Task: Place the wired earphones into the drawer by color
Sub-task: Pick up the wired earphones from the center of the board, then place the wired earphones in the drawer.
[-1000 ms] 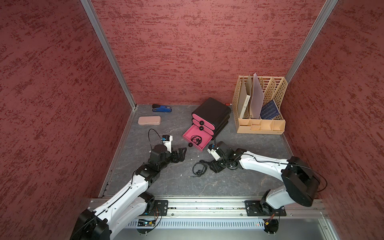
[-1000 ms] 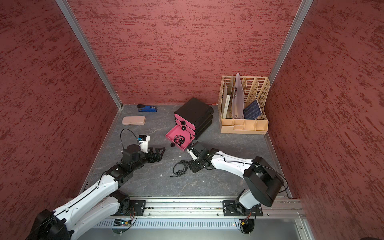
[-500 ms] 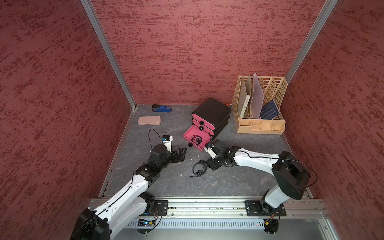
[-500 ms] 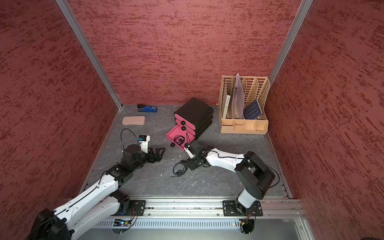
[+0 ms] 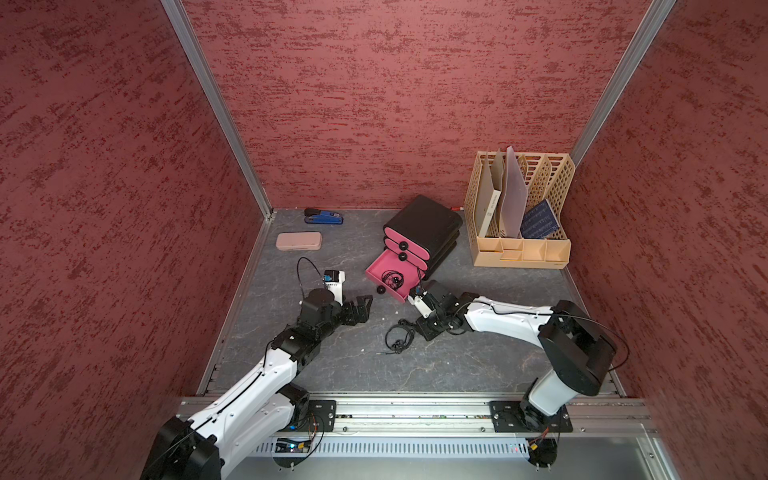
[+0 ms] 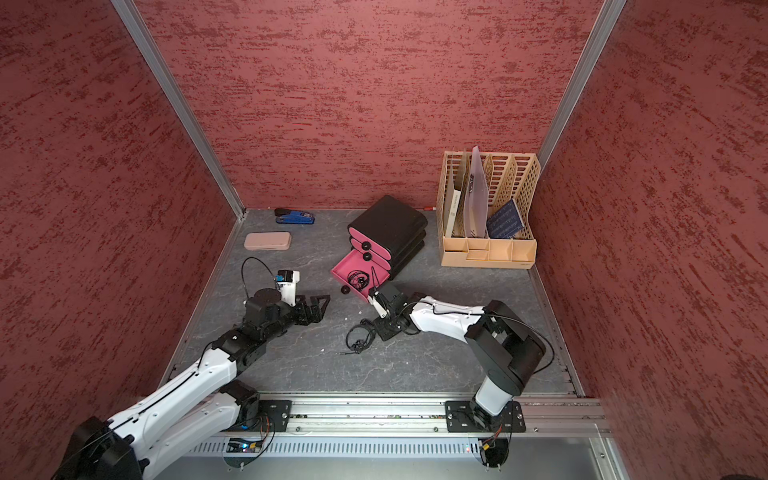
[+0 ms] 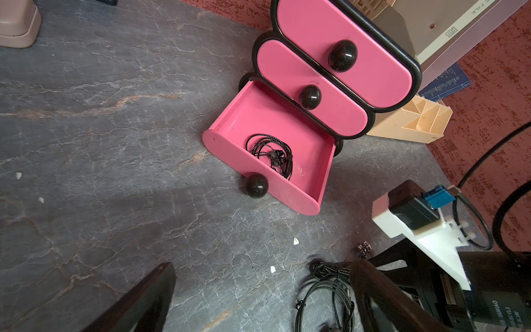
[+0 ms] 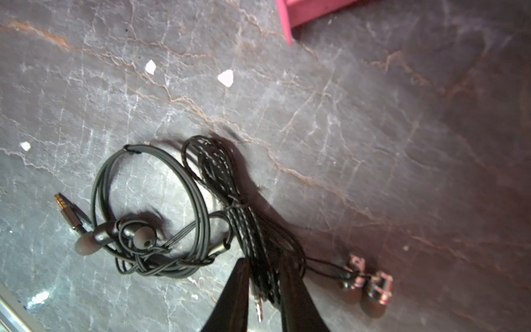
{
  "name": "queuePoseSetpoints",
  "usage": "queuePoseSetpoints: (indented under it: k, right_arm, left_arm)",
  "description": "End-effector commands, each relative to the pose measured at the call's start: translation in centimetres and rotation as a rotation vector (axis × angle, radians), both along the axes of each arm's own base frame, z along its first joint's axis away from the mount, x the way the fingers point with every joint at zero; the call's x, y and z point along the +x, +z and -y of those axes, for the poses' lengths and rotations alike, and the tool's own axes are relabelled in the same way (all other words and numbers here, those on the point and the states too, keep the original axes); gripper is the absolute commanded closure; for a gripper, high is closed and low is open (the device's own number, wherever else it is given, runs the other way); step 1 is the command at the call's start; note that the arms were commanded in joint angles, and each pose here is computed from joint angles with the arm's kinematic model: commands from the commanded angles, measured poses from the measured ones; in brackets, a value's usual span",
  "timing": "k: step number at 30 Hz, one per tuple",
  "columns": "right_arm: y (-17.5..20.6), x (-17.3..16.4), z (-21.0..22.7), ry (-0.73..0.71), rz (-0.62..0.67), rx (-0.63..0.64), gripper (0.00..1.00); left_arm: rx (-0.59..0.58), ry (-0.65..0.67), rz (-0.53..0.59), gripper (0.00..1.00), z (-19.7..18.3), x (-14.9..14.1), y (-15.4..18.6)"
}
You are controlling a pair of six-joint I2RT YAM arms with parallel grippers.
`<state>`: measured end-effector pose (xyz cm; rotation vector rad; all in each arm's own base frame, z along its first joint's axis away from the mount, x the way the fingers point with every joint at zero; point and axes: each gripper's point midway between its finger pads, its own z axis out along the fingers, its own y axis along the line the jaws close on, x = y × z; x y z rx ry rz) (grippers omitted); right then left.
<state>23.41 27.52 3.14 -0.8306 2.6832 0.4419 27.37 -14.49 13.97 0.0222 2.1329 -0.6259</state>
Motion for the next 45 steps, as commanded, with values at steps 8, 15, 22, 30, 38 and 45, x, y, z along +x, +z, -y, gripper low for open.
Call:
queuePoseSetpoints:
  k: [8,15,22,30,38,45]
  right_arm:
    - [0.6,0.0,0.5,-0.018,0.037,-0.005,0.95]
    - [3.4,0.5,0.8,-0.039,0.097,0.021,0.96]
    - [7.9,1.7,0.6,-0.06,0.201,0.079,0.96]
    - [12.3,3.5,-0.6,-0.075,0.298,0.145,0.96]
    - [15.0,6.6,-3.3,-0.079,0.37,0.184,0.97]
    - [15.5,9.7,-5.2,-0.111,0.406,0.163,0.97]
  left_arm:
    - [0.013,0.006,0.024,0.0,-0.4,0.2,0.3]
    - [0.012,-0.001,0.022,0.0,-0.3,0.1,0.3]
    - [0.007,-0.044,0.035,0.0,0.3,-0.2,0.7]
    - [0.005,-0.052,0.048,0.0,0.3,-0.4,1.0]
    - [-0.011,-0.084,0.081,0.0,0.6,-0.8,1.6]
    - [-0.02,-0.073,0.094,0.0,0.4,-1.0,1.9]
